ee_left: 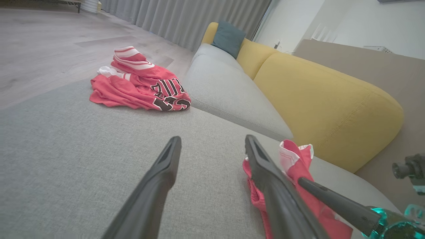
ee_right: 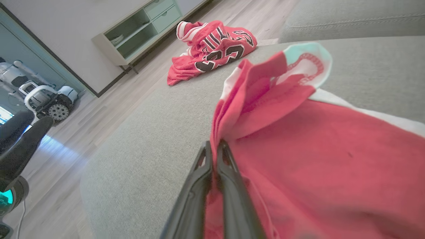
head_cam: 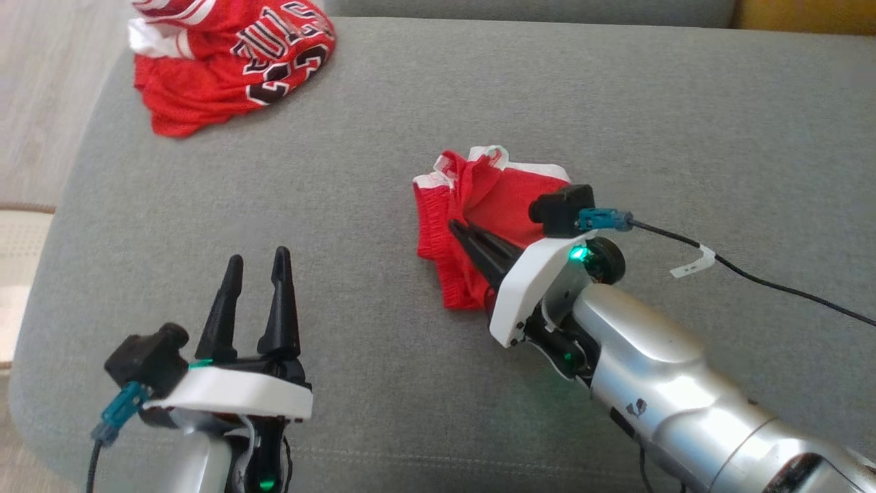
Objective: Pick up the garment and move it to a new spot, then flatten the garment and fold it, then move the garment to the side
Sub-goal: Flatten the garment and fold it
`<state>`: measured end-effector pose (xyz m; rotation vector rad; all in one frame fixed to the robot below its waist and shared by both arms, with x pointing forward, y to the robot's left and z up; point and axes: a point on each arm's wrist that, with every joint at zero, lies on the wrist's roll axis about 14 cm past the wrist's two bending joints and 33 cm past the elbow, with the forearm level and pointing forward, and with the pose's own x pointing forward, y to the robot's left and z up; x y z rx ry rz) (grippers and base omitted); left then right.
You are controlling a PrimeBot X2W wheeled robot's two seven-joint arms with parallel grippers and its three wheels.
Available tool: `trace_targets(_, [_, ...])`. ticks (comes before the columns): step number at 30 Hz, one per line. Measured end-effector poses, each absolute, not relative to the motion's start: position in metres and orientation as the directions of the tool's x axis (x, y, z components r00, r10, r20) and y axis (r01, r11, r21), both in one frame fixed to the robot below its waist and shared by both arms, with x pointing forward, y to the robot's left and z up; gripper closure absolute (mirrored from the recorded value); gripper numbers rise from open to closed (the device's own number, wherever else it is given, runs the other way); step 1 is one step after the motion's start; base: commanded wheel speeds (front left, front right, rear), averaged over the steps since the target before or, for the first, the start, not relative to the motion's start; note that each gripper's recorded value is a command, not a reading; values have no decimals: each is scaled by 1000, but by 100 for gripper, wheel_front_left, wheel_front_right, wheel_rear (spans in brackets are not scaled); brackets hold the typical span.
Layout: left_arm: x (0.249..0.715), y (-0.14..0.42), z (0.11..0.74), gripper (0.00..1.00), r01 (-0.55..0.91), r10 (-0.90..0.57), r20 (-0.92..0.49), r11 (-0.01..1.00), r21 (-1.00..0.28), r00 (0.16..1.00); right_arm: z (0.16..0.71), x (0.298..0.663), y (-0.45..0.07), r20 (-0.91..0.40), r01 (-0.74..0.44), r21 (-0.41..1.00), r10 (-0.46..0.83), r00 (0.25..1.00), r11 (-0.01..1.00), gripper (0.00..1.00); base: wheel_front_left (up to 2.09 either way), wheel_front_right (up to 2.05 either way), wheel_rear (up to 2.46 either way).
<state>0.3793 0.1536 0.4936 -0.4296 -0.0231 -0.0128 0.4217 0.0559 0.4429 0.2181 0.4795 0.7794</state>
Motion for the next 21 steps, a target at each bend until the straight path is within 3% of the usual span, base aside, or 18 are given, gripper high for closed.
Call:
trace_targets(5, [375, 161, 488, 0, -12, 16, 7, 908, -419, 1000, 435, 415, 68, -351, -635, 379, 740, 574, 673, 100, 0, 0, 0])
trace_targets(6, [375, 162, 488, 0, -17, 20, 4, 908, -418, 1000, 433, 416, 68, -356, -638, 373, 739, 572, 673, 92, 0, 0, 0])
trace_targets(7, [374, 163, 487, 0, -19, 22, 2, 908, -418, 1000, 433, 417, 69, -355, -640, 370, 739, 572, 673, 51, 0, 0, 0])
trace_targets(8, [374, 163, 487, 0, -21, 23, 1, 908, -417, 1000, 434, 417, 69, -351, -640, 374, 741, 573, 672, 2, 0, 0, 0])
trace_targets(21, [381, 148, 487, 0, 19, -19, 5, 906, -424, 1000, 464, 428, 62, -218, -613, 416, 728, 650, 671, 0, 0, 0, 0])
